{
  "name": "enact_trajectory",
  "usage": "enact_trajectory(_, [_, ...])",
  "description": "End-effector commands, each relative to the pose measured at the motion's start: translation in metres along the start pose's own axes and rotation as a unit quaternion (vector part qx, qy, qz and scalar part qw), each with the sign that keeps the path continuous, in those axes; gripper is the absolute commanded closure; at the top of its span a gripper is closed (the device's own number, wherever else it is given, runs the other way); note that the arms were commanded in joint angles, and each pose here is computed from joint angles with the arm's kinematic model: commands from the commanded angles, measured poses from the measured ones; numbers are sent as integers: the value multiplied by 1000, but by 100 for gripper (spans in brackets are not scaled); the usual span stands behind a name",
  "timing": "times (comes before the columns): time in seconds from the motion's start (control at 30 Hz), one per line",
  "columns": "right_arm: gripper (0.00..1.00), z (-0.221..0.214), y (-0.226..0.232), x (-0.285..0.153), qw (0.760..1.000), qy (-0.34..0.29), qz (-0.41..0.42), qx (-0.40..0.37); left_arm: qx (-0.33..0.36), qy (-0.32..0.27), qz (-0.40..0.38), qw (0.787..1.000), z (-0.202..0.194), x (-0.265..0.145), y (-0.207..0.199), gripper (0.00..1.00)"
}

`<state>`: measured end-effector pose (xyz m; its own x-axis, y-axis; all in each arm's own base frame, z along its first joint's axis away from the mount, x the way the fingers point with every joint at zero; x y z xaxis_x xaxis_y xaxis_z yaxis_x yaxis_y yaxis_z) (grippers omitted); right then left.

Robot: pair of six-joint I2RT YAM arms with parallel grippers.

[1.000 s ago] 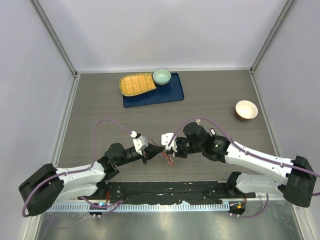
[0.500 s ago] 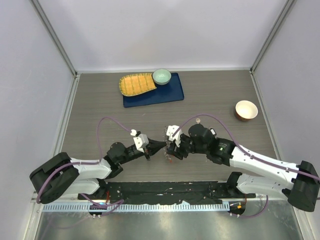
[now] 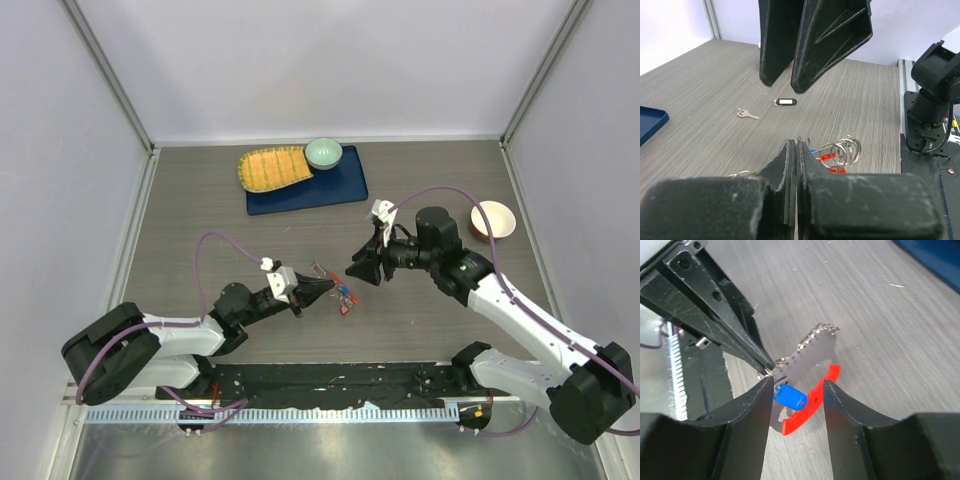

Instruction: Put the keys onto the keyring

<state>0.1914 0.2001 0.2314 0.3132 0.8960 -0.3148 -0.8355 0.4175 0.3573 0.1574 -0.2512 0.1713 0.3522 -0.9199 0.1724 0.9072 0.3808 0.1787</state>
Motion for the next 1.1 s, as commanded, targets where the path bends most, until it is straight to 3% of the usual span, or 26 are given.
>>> enact_trajectory(0.0, [51,10,13,10,996,-12,91,-1,49,-103,10,993,46,13,11,100])
enact_trajectory(0.8, [66,-19,6,25,990,-2,140,-5,48,-134,12,990,66,13,12,100])
enact_trajectory(1.07, [80,-18,11,26,986,-5,164,-8,47,-142,8,989,71,14,11,100])
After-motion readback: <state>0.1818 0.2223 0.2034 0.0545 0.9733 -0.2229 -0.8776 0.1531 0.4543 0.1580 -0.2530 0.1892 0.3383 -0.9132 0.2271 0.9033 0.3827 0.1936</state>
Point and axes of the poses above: each gripper's point midway between its finger pads, its own x axis out along the fingers, its own y axis along the line the jaws close on, z = x × y, the point moved 6 cm from there along -x, back along the fingers, and after that the axes turned 10 degrees about x, right-handed, at the moved point
